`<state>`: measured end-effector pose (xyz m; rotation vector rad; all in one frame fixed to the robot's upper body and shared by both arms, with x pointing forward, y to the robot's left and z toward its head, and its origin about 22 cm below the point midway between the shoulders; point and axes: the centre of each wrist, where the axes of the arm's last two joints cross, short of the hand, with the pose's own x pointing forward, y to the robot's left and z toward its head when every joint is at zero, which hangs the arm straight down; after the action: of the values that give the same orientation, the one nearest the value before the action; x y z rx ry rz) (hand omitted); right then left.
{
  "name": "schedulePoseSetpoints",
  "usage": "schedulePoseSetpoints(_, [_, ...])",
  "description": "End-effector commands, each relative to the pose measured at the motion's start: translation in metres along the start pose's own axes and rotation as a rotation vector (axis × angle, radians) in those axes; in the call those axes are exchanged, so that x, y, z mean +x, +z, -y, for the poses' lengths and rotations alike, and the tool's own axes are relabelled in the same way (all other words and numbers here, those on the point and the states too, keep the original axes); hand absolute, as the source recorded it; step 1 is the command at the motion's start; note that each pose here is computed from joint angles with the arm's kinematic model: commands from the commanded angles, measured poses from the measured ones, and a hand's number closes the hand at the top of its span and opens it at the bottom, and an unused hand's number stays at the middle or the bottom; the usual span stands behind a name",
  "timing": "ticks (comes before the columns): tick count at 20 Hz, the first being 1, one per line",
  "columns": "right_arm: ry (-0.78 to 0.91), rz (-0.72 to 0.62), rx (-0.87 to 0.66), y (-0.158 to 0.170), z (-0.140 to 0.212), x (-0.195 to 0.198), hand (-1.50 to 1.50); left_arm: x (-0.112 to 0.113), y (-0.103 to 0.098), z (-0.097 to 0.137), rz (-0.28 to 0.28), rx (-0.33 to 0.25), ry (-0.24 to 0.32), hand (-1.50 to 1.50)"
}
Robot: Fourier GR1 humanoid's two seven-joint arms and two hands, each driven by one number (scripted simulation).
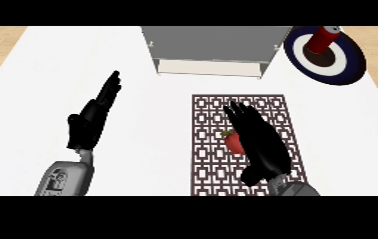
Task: Pick the bell pepper from the placemat and place it in the tiered shelf
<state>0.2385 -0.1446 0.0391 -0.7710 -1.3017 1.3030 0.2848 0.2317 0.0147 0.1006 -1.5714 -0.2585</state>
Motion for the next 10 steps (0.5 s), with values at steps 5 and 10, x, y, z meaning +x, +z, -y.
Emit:
schedulePoseSetpoints(5, [0.053,0.007,0.067,-0.005,-0.008,0.003,1.5,-0.003,-0.01,0.022,-0.007,0.01,-0.001,0.0])
schedulePoseSetpoints(10, [0.151,0.063,0.024,-0.009,-0.035,-0.02,1.5,0.019,0.007,0.009,0.026,0.016,-0.013,0.0])
